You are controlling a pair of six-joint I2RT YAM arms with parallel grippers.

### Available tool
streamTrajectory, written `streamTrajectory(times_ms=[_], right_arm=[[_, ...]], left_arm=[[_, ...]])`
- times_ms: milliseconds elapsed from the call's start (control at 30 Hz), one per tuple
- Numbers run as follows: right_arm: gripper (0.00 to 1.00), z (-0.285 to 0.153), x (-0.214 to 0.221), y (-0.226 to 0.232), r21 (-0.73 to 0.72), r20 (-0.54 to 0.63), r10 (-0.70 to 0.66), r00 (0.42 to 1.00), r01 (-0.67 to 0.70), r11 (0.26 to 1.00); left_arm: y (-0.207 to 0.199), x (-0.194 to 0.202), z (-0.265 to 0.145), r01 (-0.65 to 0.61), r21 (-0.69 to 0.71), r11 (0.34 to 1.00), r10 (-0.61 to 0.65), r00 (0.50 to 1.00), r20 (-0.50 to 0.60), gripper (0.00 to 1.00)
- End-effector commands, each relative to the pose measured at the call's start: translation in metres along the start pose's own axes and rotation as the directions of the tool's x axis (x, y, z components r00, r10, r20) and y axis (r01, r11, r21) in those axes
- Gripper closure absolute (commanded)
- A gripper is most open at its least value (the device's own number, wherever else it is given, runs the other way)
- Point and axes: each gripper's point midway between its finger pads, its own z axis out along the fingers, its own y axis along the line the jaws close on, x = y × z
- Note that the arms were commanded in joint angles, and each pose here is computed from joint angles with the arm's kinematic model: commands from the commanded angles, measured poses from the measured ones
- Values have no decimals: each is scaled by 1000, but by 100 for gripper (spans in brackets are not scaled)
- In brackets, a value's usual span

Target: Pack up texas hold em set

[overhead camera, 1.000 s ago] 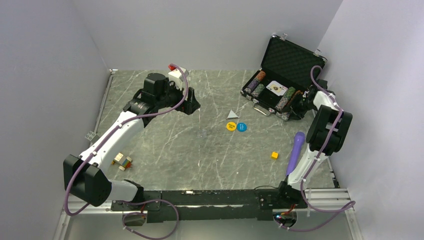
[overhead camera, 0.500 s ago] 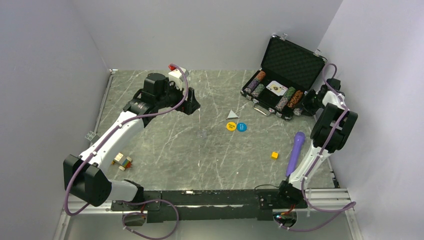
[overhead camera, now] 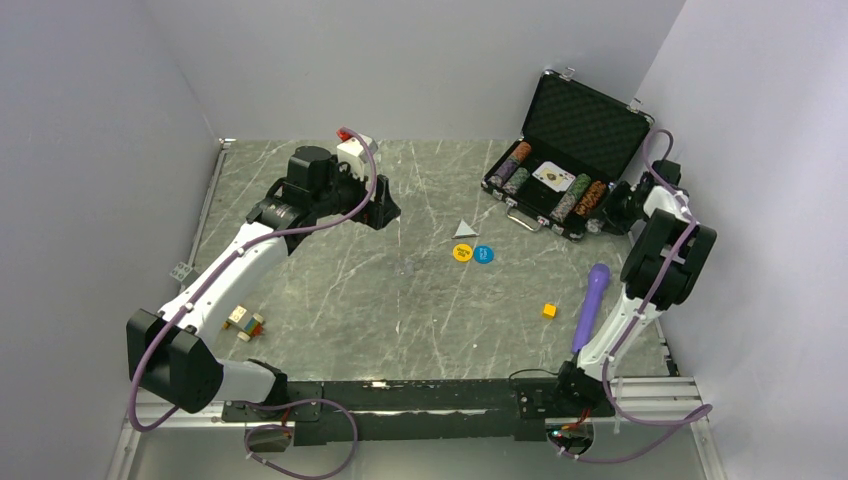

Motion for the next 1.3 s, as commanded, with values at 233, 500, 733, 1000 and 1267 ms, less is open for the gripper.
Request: streamTrajectory(times_ms=[233,500,733,1000,1267], right_arm=[[100,-58,21,47,-172,10,-6,1000,7,985],[100,-47,41,63,-232,-117,12,993,-39,972],[100,-38,46,64,-229,-148,22,989,-55,972],[100,-20,42,58,-215,-174,28,984,-66,974],[100,-5,33,56,-208,-188,34,982,-74,975]], left_arm=[[-5,-10,-3,-17,17,1000,17,999,41,0],[-6,-13,-6,-24,13,1000,23,998,52,0],[-7,-14,-8,-26,12,1000,26,998,57,0],[-6,-14,-8,-30,5,1000,30,998,56,1],[-4,-15,-9,-36,-3,999,37,998,59,1]])
